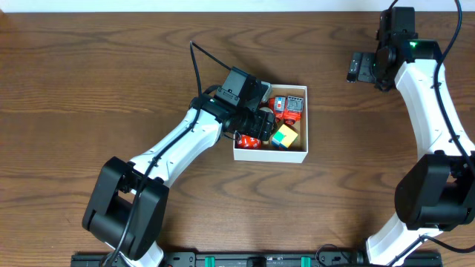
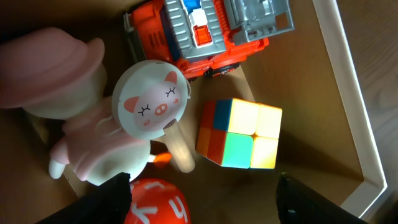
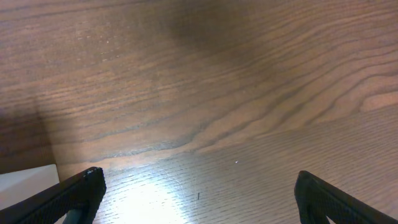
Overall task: Pack container
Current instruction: 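Lift the pig rattle and lower it into the box, then release the rattle and raise the left gripper out of the box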
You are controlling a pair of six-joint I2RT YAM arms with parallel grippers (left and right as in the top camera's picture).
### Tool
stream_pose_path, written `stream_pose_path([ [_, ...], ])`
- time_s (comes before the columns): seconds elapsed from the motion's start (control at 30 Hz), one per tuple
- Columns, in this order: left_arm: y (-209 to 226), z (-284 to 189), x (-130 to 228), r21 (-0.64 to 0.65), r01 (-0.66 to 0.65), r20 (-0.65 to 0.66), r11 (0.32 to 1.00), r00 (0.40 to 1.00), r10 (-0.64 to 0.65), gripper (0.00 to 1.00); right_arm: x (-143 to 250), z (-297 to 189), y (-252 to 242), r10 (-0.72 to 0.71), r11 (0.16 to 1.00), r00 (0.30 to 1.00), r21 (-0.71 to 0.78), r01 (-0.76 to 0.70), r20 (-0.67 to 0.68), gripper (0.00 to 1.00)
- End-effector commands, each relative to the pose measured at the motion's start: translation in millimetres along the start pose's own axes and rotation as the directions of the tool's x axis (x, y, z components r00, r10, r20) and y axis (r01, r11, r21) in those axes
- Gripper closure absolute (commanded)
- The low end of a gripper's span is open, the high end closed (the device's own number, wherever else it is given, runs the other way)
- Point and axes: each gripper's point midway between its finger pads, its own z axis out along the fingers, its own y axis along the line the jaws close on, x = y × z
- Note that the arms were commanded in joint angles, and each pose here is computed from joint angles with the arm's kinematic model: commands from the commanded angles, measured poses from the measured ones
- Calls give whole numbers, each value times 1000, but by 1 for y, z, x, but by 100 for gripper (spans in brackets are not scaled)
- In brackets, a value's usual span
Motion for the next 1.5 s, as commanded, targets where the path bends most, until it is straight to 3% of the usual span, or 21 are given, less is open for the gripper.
stream_pose_path([
  [0.0, 11, -14, -15, -20, 14, 53, 1000, 998, -13, 25, -9, -11, -5, 15, 1000, 999, 5, -16, 34, 1],
  [0.2, 25, -58, -58, -27, 17, 242, 999, 970, -10, 25, -9, -11, -5, 15, 1000, 999, 5, -16, 34, 1],
  [0.43, 41, -135, -107, -69, 12, 493, 998, 870, 24, 25, -9, -11, -5, 15, 1000, 999, 5, -16, 34, 1],
  [0.6, 93, -156, -98, -219, 159, 506, 963, 862, -28, 25, -9, -11, -5, 15, 1000, 999, 5, -16, 34, 1],
  [0.73, 148, -172, -76, -388, 304, 493, 870, 866, -83, 24, -9, -11, -5, 15, 1000, 999, 5, -16, 34, 1],
  [0.8, 167, -181, -69, -428, 349, 501, 834, 859, -103, 17, -8, -11, -5, 15, 1000, 999, 5, -15, 34, 1],
  [0.97, 203, -203, -60, -448, 432, 539, 783, 829, -149, 5, -9, -11, -5, 15, 1000, 999, 5, -16, 34, 1],
  [1.17, 229, -220, -51, -457, 491, 567, 742, 803, -182, 2, -9, -11, -5, 15, 1000, 999, 5, -16, 34, 1],
  [1.47, 230, -221, -50, -457, 494, 568, 739, 802, -185, 2, -9, -11, -5, 15, 1000, 999, 5, -16, 34, 1],
])
